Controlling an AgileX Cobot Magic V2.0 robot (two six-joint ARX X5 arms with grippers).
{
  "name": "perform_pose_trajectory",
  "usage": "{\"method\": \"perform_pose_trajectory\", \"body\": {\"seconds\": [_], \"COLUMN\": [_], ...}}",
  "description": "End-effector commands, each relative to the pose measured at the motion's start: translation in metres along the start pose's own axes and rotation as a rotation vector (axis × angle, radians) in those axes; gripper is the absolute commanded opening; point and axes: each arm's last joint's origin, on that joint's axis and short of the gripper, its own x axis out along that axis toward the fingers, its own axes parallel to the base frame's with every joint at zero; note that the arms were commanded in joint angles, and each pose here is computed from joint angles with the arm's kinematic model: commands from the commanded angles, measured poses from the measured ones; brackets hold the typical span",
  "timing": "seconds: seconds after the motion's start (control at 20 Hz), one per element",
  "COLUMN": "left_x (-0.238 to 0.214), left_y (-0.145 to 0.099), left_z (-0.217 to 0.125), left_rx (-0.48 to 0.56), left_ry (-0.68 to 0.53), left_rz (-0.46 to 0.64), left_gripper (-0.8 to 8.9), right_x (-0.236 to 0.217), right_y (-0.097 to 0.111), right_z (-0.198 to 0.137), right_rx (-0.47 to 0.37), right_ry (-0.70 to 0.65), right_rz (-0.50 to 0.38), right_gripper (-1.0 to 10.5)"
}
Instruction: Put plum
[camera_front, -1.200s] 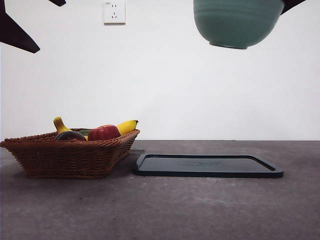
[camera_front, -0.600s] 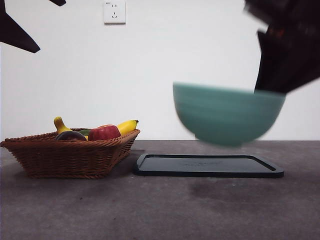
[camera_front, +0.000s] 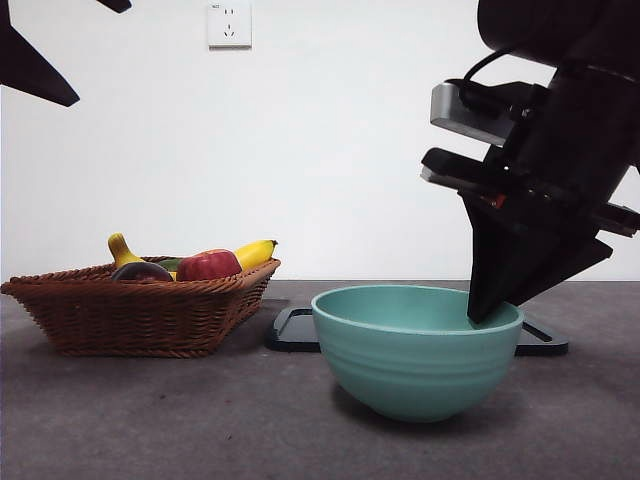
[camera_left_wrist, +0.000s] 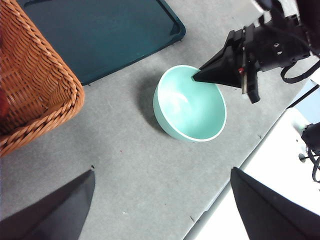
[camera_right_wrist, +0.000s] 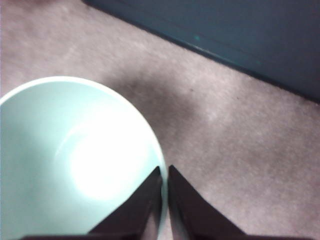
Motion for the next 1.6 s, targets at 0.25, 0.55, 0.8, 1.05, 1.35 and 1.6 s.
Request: {"method": "perform_pose_trajectory", "body": {"seconds": [0.25,0.55,0.8,1.05,1.35,1.6], "left_x": [0.000,0.000,0.000,0.000,0.000,0.000], "left_y": [-0.001,-0.001,-0.001,-0.001,-0.001,-0.001], "left_z": [0.003,0.003,0.003,0.003,0.003,0.003], "left_rx": [0.018,0.018,0.018,0.018,0.018,0.010], "left_ry": [-0.003,-0.003,-0.003,-0.003,-0.003,-0.002], "left_rz": [-0.007,-0.007,-0.007,-0.007,-0.007,-0.007], "left_gripper": [4.35,4.35,4.35,4.35,4.35,4.35], "right_x": [0.002,0.000,-0.039,-0.103,-0.152,-0.170], "right_y": [0.003,0.004,0.011,0.019,0.019,0.015], "right_z": [0.000,0.002,0.019,0.022,-0.011,-0.037], "right_rx": [0.003,0.005,-0.007,-0.037,-0.085,-0.083], "right_ry": [0.010,0.004,-0.115,-0.247,-0.242,-0.159], "right_rz": [0.007,0.009,0.019,0.071,0.235,0.280], "right_gripper": [0.2,2.3,2.3,2.3,2.3,2.3]}}
